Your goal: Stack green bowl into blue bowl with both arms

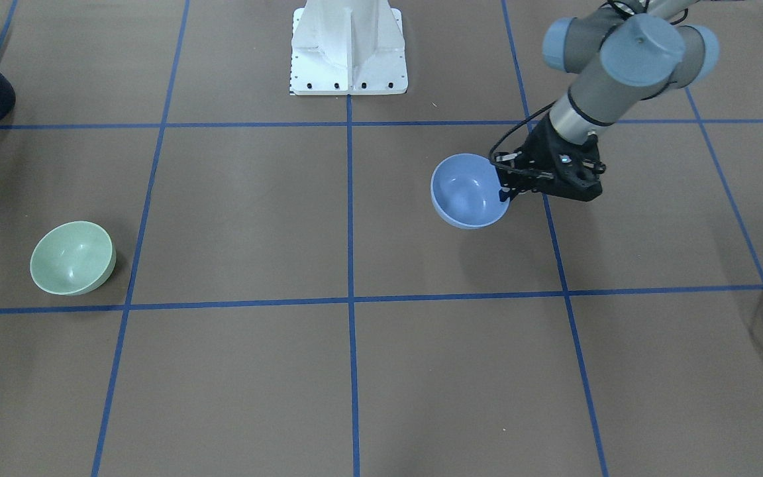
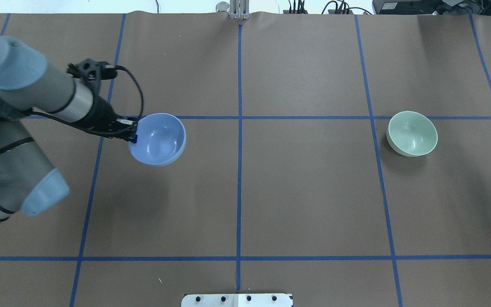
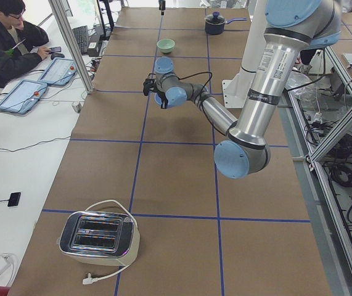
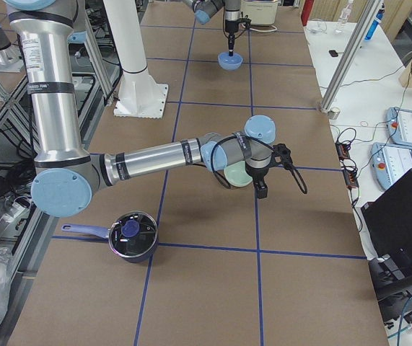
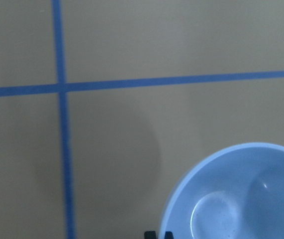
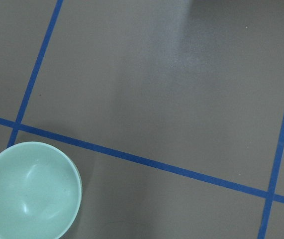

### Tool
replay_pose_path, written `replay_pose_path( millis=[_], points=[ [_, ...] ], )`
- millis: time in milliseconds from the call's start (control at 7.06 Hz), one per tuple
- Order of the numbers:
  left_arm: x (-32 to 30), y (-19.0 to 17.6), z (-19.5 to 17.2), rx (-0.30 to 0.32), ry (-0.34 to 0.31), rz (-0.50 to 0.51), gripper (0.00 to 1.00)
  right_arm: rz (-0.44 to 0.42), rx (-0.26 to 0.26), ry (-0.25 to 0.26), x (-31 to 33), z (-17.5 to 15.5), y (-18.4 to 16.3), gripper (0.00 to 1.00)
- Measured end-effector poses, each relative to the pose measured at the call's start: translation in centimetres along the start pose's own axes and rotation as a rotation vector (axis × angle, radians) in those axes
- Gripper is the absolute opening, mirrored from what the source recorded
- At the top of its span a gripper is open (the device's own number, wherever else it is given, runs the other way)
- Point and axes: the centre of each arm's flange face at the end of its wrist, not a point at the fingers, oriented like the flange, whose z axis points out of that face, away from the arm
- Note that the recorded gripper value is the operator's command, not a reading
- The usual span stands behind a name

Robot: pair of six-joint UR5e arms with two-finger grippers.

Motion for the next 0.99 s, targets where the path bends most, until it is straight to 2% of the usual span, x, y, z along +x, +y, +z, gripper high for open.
replay_pose_path(
  millis=[283,425,709,992],
  points=[
    [10.1,0.4,5.5,0.019,-0.061,-0.046,0.00,0.000,-0.002,0.000,0.0,0.1,0.0,1.00],
    [12.8,0.7,7.6,0.019,-0.077,-0.055,0.00,-0.001,-0.002,0.000,-0.1,0.1,0.0,1.00],
    [15.2,2.7,10.1,0.021,-0.098,-0.038,0.00,-0.002,-0.003,0.000,-0.1,0.2,0.0,1.00],
    [15.9,3.7,10.9,0.019,-0.100,-0.027,0.00,-0.002,-0.003,0.000,-0.1,0.2,-0.1,1.00]
  ],
)
